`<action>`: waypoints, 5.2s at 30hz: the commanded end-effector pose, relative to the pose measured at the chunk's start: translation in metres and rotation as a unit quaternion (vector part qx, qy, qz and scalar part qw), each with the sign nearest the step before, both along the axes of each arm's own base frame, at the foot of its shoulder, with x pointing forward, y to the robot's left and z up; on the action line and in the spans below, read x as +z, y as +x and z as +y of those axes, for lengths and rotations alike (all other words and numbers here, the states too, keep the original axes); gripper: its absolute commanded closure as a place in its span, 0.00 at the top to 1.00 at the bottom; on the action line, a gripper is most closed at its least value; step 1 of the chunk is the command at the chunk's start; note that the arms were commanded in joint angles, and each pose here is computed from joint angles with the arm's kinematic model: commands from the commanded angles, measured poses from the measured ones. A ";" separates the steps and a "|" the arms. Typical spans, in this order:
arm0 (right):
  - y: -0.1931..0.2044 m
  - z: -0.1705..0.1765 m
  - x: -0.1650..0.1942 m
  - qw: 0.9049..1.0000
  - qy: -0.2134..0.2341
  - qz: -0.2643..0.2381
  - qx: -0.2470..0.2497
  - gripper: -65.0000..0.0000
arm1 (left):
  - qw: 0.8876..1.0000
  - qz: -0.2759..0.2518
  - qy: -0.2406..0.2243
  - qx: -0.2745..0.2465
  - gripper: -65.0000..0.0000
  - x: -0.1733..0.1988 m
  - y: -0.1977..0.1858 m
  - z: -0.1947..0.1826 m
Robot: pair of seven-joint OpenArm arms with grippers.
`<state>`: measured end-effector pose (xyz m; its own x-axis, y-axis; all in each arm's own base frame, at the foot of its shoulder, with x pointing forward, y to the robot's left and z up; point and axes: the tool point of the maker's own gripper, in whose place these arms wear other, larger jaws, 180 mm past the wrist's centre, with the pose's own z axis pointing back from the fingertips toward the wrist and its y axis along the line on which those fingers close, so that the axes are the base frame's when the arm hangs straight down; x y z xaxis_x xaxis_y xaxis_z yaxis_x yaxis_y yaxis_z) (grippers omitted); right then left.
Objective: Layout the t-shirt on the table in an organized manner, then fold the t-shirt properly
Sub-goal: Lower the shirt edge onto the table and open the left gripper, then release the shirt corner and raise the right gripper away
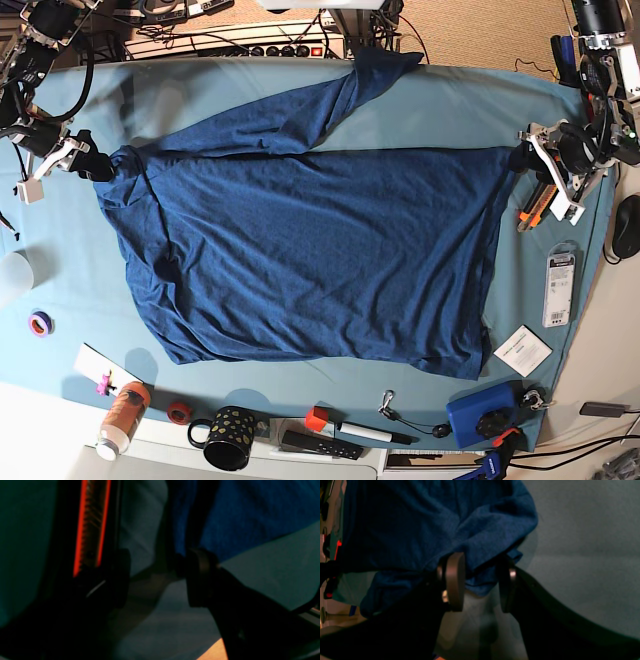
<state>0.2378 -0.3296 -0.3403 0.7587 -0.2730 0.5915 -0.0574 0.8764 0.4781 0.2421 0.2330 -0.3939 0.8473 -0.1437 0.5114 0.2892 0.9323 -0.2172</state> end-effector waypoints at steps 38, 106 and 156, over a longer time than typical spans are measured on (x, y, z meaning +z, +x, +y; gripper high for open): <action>0.034 0.022 0.075 0.986 0.062 -0.150 0.034 0.34 | 0.934 0.006 -0.347 -0.088 0.47 0.041 -0.075 -0.119; -0.061 0.096 -0.054 0.976 0.190 0.005 -0.111 0.40 | 0.926 0.012 -0.369 -0.076 0.47 0.038 -0.082 -0.133; -0.099 0.102 0.008 0.987 -0.073 0.034 -0.140 0.39 | 0.933 0.004 -0.348 -0.094 0.47 0.045 -0.081 -0.126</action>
<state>0.1343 -0.2277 -0.3400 0.7212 -0.4066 0.5609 0.2473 0.9074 0.3397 0.1557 0.1056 -0.3588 0.8640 0.0613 0.4998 0.4047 0.5060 -0.7617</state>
